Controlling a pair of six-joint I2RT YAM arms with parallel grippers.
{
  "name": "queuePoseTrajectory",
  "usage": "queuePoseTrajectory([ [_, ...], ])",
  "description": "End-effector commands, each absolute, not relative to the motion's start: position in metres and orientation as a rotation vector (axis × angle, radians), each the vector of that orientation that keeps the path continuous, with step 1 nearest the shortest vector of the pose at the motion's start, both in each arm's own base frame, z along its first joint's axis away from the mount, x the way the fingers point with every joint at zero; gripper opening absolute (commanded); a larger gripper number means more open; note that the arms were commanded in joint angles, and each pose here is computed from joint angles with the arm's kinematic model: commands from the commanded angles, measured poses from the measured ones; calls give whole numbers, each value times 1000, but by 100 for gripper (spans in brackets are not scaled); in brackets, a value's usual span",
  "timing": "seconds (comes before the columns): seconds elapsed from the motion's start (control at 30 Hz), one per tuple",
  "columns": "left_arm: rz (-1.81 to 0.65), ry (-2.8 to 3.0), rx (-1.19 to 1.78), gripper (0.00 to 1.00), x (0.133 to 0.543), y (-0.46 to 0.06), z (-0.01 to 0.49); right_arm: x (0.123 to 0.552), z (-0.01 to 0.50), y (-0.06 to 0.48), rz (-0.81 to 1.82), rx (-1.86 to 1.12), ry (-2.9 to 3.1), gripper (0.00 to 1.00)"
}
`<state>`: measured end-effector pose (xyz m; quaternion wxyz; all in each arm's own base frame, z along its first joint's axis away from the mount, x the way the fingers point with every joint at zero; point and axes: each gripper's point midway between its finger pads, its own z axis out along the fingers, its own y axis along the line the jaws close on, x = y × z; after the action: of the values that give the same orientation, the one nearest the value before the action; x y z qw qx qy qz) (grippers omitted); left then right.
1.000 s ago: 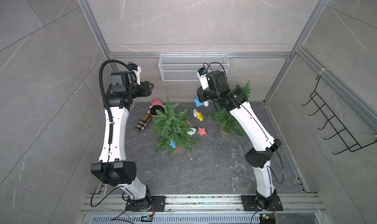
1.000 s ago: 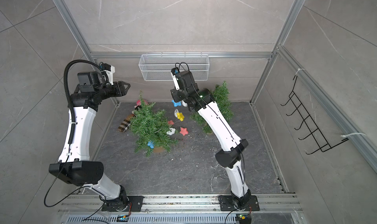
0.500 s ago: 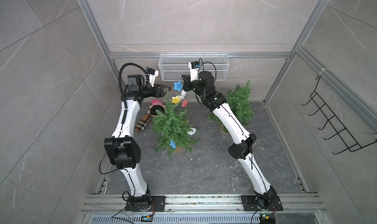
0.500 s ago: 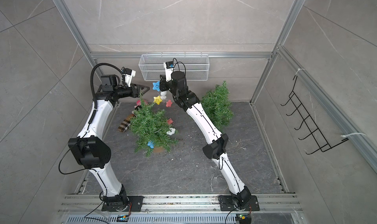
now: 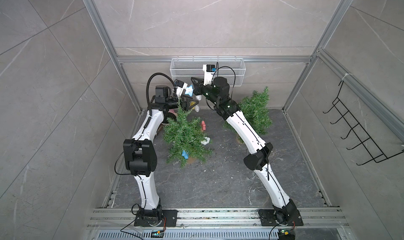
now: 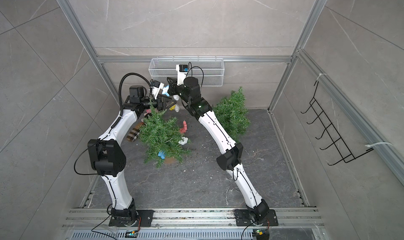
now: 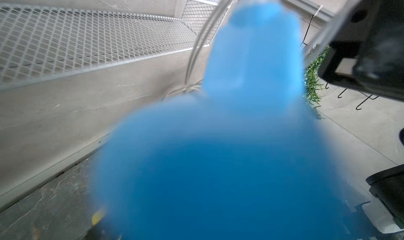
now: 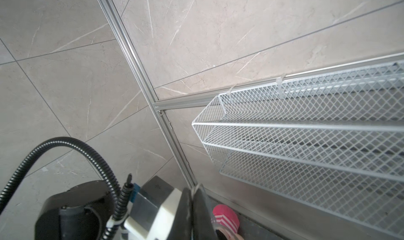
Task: Wrap string light around the christmas tree
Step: Wrap the light string around the Christmas tree.
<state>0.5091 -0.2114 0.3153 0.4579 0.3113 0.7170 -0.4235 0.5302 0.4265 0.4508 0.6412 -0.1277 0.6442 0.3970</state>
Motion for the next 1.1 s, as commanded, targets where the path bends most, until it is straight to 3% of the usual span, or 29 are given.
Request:
queuePoseTrajectory([
  [0.0, -952, 1653, 812, 73, 520, -223, 338, 504, 490, 428, 992, -311, 1388, 0],
  [0.3, -885, 1641, 707, 52, 545, -218, 343, 486, 504, 436, 1081, -340, 1358, 0],
  [0.53, -825, 1589, 641, 28, 554, -204, 350, 475, 521, 433, 1132, -343, 1325, 0],
  [0.67, -820, 1567, 629, 28, 551, -202, 358, 470, 526, 433, 1151, -348, 1318, 0],
  [0.7, -824, 1560, 630, 25, 550, -202, 359, 469, 527, 433, 1156, -349, 1317, 0],
  [0.8, -827, 1555, 634, 0, 546, -200, 360, 466, 530, 433, 1168, -353, 1310, 0],
  [1.03, -721, 1499, 530, 0, 552, -153, 405, 460, 519, 439, 1189, -404, 1365, 0],
  [1.07, -703, 1497, 505, 0, 555, -145, 412, 460, 515, 441, 1194, -414, 1380, 6],
])
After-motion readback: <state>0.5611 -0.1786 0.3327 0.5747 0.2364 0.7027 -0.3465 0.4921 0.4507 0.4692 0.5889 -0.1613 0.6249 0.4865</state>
